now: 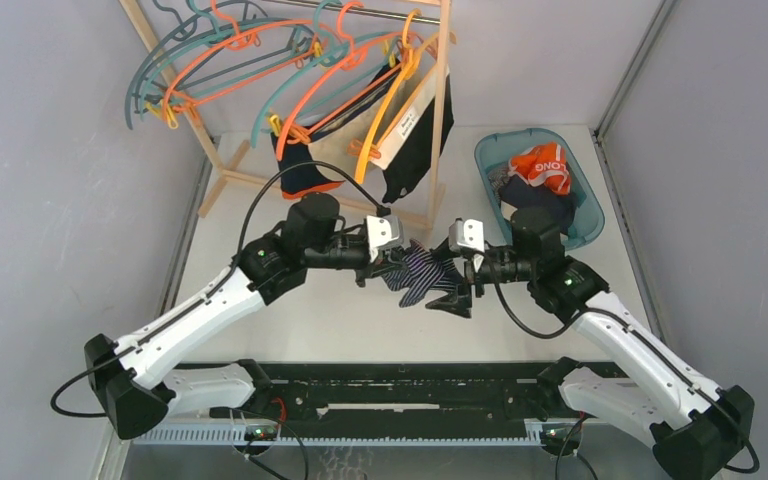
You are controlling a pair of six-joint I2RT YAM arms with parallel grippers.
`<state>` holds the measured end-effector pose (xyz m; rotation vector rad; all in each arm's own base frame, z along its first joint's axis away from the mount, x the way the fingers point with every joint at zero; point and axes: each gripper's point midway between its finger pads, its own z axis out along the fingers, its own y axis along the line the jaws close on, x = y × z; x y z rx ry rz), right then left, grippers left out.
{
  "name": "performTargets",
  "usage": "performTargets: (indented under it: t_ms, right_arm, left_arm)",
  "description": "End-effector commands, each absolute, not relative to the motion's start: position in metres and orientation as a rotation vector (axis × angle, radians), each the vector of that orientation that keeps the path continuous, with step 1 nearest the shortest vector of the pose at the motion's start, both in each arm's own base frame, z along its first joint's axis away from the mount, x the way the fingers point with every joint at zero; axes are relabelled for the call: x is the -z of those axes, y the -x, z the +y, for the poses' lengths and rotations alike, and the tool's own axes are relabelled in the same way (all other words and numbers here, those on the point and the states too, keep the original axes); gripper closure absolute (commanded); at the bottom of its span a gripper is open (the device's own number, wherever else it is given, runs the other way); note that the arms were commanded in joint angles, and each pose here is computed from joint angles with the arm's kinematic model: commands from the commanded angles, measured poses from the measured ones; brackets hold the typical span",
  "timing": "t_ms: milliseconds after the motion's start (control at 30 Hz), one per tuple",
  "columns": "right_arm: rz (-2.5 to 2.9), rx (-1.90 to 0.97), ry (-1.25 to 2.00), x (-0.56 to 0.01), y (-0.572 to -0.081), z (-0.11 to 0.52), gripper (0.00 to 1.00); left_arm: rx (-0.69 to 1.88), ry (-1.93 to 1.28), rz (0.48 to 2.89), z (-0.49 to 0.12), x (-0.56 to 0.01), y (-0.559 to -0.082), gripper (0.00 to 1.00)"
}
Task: Remove the underwear clipped to the hanger
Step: Place the underwear in the bin.
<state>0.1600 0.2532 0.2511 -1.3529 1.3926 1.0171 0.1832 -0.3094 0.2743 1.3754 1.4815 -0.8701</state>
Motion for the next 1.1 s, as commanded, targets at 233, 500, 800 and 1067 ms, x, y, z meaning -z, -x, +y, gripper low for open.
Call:
performTargets:
  t_ms: [233,500,800,1067]
  right_arm:
    - [1.311,-0.960,1.445,-0.245,-0.157,0.261,0.50]
    - [1.336,-0.859,1.412,-0.245,-0.173,0.246,1.00]
    - [1.591,-0.438,0.981,-0.256,-0.265,0.184,1.00]
    - [1.713,-0.071,0.493,-0.271,-0.329,0.091,1.00]
  left_arm:
    - [1.008,-1.346,1.390,-0.332,-0.298,-0.165,0.86]
    - [0.919,-1.338,1.337,-0.318,-0.305,-0.166,0.60]
    - [0.614,-1.186,1.307,-0.277,-0.332,-0.194,0.12]
    - [0.369,-1.004,1.305,-0.233,-0.365,-0.217,0.00]
